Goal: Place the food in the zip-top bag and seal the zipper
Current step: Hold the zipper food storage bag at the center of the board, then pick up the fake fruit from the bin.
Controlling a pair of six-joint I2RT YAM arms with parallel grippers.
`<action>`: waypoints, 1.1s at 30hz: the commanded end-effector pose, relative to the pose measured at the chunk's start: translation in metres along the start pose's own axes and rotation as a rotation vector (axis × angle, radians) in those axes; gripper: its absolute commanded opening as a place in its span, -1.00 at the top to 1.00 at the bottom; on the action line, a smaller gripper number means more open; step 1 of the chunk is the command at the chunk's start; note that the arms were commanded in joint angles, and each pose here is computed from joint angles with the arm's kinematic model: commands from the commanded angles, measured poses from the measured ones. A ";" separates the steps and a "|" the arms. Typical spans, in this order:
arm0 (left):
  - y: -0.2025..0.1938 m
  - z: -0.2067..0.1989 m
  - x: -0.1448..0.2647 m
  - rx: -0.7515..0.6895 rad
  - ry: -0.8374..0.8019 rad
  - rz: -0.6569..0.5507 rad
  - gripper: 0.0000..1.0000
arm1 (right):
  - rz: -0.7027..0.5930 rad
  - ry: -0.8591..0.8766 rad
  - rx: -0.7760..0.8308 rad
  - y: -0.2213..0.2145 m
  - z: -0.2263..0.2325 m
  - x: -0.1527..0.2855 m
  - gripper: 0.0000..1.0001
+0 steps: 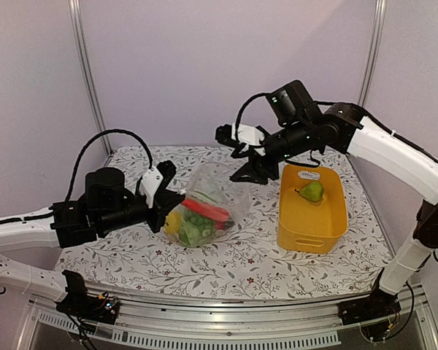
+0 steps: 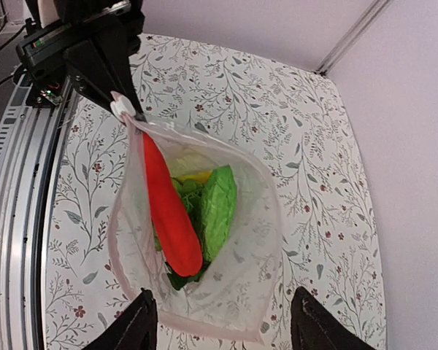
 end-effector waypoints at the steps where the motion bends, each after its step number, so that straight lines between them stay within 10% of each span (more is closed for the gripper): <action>1: 0.018 0.007 0.008 0.002 0.031 -0.061 1.00 | 0.067 -0.115 -0.129 -0.052 -0.029 0.048 -0.22; 16: 0.013 0.009 0.009 0.010 0.039 -0.060 1.00 | 0.320 -0.249 -0.526 -0.243 -0.061 0.082 -0.22; 33: 0.016 0.010 0.011 0.020 0.046 -0.061 1.00 | 0.695 -0.287 -0.553 -0.332 -0.066 0.035 -0.29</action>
Point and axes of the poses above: each gripper's point midway between its finger pads, its own x axis back along the fingers, its own z axis along the line the jaws close on, y = z × x, the point moved 7 cm from there along x, back along the fingers, and after that the axes turned 7 degrees about x, right-handed, at the moved point
